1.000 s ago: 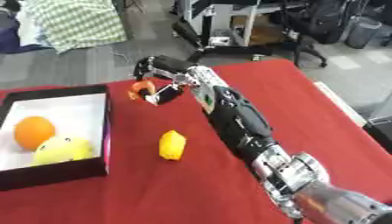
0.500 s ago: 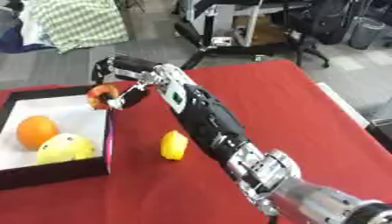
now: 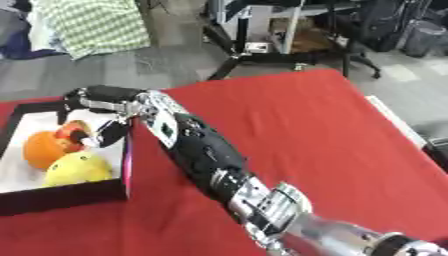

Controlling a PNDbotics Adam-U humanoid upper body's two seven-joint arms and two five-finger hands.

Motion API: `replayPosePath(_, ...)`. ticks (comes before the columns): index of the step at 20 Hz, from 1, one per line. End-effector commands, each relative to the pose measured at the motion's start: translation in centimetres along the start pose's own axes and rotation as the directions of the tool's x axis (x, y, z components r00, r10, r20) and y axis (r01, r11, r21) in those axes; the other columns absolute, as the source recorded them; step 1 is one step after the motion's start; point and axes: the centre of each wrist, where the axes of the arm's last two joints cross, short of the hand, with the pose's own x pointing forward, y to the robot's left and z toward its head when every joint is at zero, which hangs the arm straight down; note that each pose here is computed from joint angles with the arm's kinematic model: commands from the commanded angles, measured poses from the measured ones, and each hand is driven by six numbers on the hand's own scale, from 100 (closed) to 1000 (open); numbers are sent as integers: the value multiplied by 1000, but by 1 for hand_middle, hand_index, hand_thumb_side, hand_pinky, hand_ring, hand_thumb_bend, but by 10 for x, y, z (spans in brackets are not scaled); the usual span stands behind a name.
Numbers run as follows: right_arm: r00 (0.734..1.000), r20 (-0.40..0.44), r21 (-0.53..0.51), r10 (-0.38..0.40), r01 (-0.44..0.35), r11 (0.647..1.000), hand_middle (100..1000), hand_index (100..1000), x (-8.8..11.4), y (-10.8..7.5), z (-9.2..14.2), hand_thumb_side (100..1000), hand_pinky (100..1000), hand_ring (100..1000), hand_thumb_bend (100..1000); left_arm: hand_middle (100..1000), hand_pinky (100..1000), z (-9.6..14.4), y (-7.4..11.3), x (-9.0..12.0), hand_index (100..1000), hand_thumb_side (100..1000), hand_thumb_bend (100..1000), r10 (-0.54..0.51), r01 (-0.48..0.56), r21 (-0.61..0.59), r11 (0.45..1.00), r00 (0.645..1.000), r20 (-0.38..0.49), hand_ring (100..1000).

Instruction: Pick up objects on the table and place them in the box.

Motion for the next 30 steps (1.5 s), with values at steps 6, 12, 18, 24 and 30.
replayPosePath(6, 998, 14, -50, 63, -62, 997, 820, 970, 5, -11, -1, 727, 1000, 850, 100, 589, 692, -3, 0, 7, 814, 1000, 100, -7, 8, -6, 1000, 1000, 28, 656)
replayPosePath(12, 1000, 3, -115, 25, -24, 993, 804, 963, 4, -11, 1, 726, 1000, 839, 100, 589, 692, -3, 1, 7, 814, 1000, 100, -9, 9, -3, 1000, 1000, 26, 656)
replayPosePath(18, 999, 46, -178, 25, -16, 984, 800, 957, 6, -33, 12, 632, 1000, 843, 100, 588, 692, 0, 3, 4, 814, 1000, 100, -12, 12, 8, 1000, 1000, 14, 656)
replayPosePath(24, 987, 141, -181, 83, -57, 982, 814, 963, 18, -66, 56, 559, 1000, 851, 100, 588, 692, 9, 11, -4, 813, 1000, 100, -27, 28, 52, 998, 999, -24, 656)
replayPosePath(30, 969, 228, -124, 91, -64, 990, 823, 963, 50, -70, 110, 553, 1000, 856, 100, 588, 692, 16, 18, -11, 813, 1000, 100, -37, 42, 89, 995, 998, -54, 655)
